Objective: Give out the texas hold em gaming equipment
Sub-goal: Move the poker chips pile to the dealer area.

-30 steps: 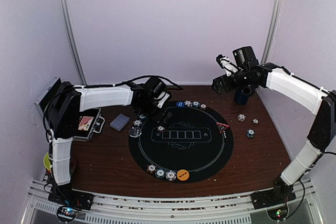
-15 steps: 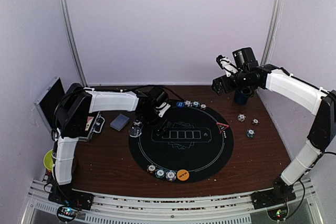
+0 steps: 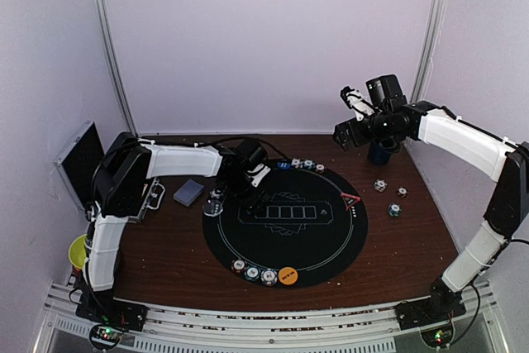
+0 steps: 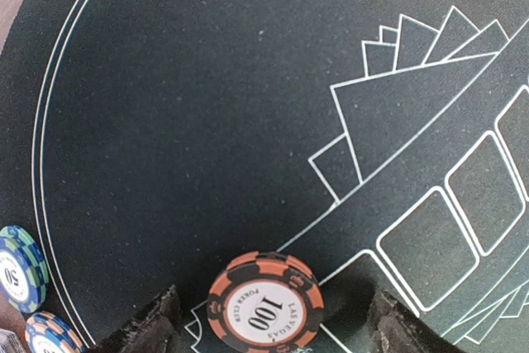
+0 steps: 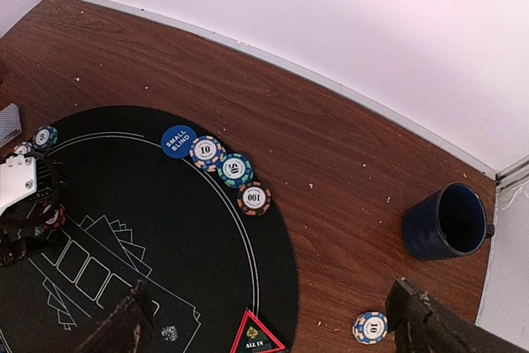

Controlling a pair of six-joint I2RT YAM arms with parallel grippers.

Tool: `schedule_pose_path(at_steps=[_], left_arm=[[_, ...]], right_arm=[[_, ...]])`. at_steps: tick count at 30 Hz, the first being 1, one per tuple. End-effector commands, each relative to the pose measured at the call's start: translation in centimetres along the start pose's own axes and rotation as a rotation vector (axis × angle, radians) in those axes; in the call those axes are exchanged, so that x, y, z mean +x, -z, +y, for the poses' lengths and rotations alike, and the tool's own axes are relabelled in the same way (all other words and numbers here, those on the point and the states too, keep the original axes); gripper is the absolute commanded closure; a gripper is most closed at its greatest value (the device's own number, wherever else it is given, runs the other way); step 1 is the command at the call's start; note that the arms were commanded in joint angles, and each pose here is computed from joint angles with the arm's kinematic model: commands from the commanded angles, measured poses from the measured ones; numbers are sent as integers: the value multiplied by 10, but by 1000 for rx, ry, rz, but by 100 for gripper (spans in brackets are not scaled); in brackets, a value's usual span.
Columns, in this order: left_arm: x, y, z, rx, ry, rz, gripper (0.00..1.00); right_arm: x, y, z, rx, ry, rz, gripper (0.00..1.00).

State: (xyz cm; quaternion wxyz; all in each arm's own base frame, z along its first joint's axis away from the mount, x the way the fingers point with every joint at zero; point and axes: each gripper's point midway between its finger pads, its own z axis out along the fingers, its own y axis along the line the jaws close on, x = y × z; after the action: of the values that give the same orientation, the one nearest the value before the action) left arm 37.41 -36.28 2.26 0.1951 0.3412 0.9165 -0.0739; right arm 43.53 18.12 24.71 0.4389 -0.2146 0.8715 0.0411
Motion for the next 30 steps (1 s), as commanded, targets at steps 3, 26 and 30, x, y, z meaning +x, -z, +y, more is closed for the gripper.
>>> schedule_pose_path(at_steps=[3, 26, 30], left_arm=[[-5, -7, -1, 14, -13, -6, 24], [6, -13, -1, 15, -4, 33, 65], [2, -11, 3, -6, -4, 24, 73]], right_arm=[[-6, 9, -1, -7, -15, -35, 1], [-8, 12, 0, -11, -14, -45, 1], [-8, 11, 0, -11, -14, -46, 1]])
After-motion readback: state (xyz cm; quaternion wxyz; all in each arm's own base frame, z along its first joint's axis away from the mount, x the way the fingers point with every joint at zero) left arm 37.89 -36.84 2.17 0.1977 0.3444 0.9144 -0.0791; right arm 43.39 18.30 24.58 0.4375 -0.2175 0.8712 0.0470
